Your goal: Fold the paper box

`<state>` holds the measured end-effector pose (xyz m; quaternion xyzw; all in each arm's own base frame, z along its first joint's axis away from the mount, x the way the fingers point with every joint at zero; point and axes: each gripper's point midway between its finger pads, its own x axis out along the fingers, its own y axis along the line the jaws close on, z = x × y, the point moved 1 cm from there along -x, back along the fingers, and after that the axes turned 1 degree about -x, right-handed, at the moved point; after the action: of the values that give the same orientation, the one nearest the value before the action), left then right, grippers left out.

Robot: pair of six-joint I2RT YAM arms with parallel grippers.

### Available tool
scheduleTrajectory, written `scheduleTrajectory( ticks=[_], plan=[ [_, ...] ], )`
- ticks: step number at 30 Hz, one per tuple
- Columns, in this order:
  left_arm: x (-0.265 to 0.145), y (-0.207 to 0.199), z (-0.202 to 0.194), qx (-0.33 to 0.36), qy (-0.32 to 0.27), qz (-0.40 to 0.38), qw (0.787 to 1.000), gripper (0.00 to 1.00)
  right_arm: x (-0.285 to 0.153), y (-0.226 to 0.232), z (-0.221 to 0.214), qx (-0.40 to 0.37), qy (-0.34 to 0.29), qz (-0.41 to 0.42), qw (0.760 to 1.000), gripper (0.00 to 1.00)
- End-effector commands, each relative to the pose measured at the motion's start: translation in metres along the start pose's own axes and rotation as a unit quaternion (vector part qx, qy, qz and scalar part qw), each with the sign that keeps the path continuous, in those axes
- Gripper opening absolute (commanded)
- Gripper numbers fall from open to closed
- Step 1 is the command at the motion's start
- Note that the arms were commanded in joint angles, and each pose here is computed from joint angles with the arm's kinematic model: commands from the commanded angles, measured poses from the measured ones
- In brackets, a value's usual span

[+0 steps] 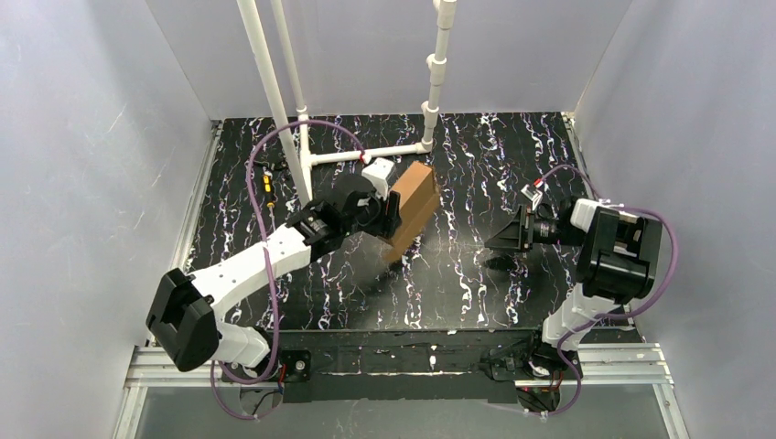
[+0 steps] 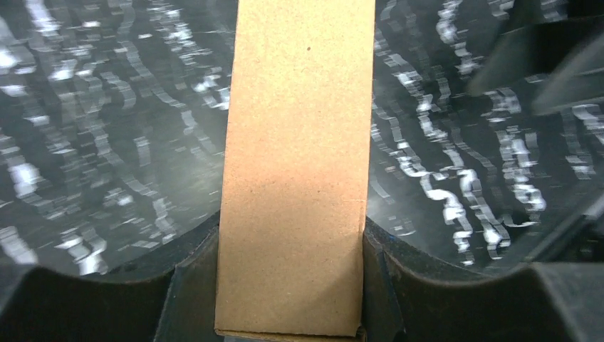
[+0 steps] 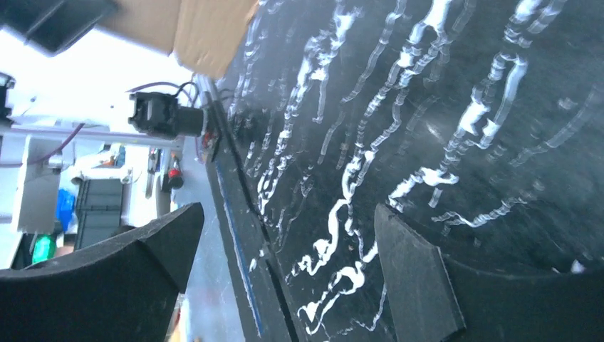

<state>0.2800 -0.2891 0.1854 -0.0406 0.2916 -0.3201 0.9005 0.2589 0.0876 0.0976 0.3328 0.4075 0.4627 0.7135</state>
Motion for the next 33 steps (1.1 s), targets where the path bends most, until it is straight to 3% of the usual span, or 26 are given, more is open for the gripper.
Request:
scheduleTrajectory(
  ticks=[1,7,12,16,22,33],
  plan=[
    [-0.046,0.051,0.006,0.095,0.076,0.15,0.981,0.16,-0.007,0.041,-0.005,-0.037,0.0,0.087,0.996,0.98],
    [-0.059,0.063,0.011,0.147,0.088,0.184,0.968,0.15,-0.005,0.043,-0.003,-0.021,0.031,0.082,0.996,0.98],
    [-0.064,0.077,0.02,0.205,0.11,0.236,0.944,0.15,-0.001,0.073,0.003,-0.101,0.029,0.09,0.99,0.98],
    [-0.065,0.087,0.024,0.231,0.113,0.295,0.921,0.11,0.0,0.077,0.002,-0.11,0.03,0.092,0.989,0.98],
    [-0.044,0.083,0.019,0.226,0.087,0.371,0.897,0.07,0.002,0.069,0.002,-0.079,0.034,0.095,0.992,0.98],
    [0.006,0.055,-0.015,0.301,0.084,0.452,0.835,0.13,0.003,0.067,0.002,-0.073,0.033,0.097,0.992,0.98]
  ],
)
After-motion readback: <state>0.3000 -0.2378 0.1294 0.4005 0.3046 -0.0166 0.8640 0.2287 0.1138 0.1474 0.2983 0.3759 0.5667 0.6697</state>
